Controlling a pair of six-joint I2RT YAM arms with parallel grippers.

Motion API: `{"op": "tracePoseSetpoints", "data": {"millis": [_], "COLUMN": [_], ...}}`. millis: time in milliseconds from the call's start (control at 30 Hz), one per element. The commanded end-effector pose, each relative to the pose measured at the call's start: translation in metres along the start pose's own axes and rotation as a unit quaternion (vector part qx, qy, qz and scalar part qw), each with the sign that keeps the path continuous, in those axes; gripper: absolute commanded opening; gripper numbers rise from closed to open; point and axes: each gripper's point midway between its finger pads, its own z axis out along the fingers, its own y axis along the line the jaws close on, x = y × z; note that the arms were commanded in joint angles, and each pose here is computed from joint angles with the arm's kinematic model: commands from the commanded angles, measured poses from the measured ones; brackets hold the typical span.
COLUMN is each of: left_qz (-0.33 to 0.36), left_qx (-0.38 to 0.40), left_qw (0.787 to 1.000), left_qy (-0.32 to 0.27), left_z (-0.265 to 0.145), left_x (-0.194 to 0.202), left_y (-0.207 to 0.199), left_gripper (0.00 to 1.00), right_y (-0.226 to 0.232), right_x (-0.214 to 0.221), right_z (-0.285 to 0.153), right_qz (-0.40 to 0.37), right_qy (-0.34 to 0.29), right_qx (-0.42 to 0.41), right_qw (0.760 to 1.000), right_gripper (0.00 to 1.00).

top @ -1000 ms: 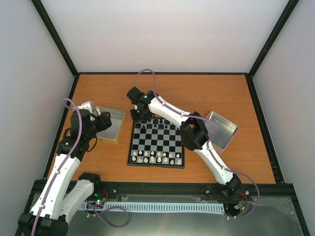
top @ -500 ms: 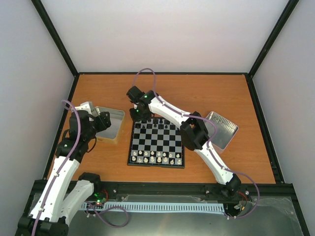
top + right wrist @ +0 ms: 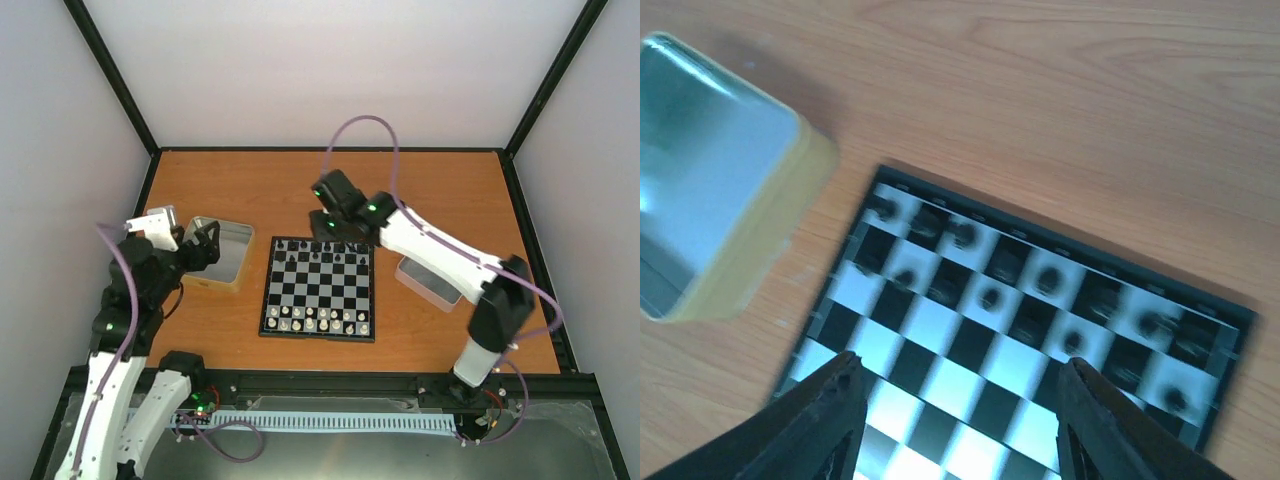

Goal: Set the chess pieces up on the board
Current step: Reset both arms

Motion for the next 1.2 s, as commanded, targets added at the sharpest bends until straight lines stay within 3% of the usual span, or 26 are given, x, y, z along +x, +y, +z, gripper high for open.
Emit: {"op": "tracePoseSetpoints", "data": {"millis": [0, 267, 467, 633, 767, 933, 1167], "left_qz": [0.032, 0.045, 0.056, 0.069, 0.074, 0.077, 0.072], "left_qx": [0.038, 0.053, 0.033, 0.018, 0.009, 0.008, -0.001], "left_qw": [0.998, 0.995, 0.989, 0.981, 0.976, 0.973, 0.974], "left_qy": [-0.033, -0.070, -0.135, -0.183, -0.205, -0.217, -0.215], "left_z": [-0.034, -0.076, -0.118, -0.150, -0.169, -0.181, -0.179], "left_x": [-0.020, -0.029, -0.045, -0.064, -0.077, -0.084, -0.082], "left_y": [-0.019, -0.026, -0.021, -0.021, -0.022, -0.024, -0.020], "left_gripper": [0.96, 1.00, 1.00, 1.00, 1.00, 1.00, 1.00], "right_y": [-0.065, -0.153, -0.188, -0.200, -0.203, -0.204, -0.206], "right_x": [0.010, 0.068, 0.098, 0.103, 0.103, 0.103, 0.103], "right_z": [-0.044, -0.172, -0.261, -0.311, -0.340, -0.363, -0.362], "right_qz": [0.022, 0.071, 0.105, 0.099, 0.084, 0.075, 0.071], "right_qy": [-0.081, -0.213, -0.337, -0.399, -0.427, -0.451, -0.451], "right_qx": [0.110, 0.199, 0.177, 0.171, 0.170, 0.165, 0.173], "right_qw": [0.990, 0.954, 0.919, 0.896, 0.884, 0.874, 0.873], "right_gripper": [0.55, 0.71, 0.84, 0.92, 1.00, 1.00, 1.00]}}
